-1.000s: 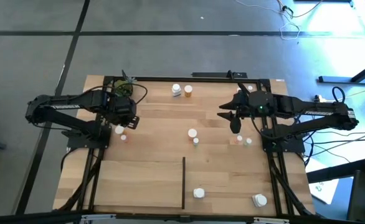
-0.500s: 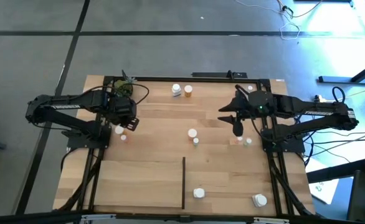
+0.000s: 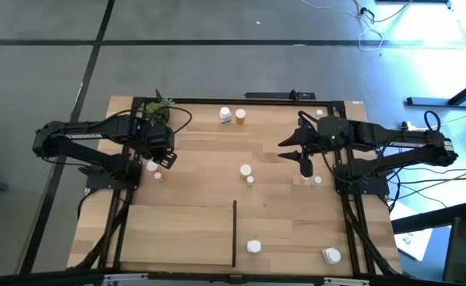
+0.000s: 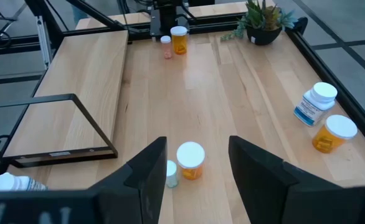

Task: Pick and place medicine bottles onto shelf by color
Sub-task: Put the bottom left big orange pill bottle on the shelf

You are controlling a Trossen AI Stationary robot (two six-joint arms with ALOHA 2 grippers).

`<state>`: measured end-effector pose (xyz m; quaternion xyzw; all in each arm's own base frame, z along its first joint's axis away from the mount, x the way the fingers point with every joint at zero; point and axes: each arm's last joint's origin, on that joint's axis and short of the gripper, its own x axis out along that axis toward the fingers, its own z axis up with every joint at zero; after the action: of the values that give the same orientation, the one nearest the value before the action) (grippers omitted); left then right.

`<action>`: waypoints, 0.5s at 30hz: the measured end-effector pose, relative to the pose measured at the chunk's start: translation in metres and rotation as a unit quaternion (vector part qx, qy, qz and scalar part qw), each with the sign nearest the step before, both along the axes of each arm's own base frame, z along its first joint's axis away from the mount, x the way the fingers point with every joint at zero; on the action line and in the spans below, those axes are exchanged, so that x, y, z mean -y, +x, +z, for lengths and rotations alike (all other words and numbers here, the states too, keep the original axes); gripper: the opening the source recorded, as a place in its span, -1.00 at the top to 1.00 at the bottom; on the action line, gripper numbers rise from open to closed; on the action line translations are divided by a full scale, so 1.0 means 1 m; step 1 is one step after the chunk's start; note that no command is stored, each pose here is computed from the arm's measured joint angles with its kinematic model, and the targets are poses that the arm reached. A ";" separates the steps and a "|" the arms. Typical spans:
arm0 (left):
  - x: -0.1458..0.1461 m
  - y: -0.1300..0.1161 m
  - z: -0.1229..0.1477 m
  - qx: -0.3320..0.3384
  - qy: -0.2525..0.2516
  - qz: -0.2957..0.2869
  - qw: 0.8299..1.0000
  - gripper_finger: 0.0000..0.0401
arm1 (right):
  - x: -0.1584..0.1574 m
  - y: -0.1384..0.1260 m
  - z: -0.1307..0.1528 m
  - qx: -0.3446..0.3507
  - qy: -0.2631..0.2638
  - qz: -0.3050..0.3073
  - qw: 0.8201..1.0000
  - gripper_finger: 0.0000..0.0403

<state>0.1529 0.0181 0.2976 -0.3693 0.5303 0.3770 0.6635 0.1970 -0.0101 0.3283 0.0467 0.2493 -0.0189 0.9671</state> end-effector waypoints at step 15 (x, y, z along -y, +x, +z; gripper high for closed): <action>0.001 0.001 0.000 0.006 -0.015 0.000 1.000 0.58 | 0.000 0.000 0.000 0.000 0.000 0.000 1.000 0.13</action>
<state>0.1537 0.0172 0.2976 -0.3814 0.5326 0.3664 0.6608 0.1970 -0.0100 0.3284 0.0469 0.2490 -0.0187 0.9672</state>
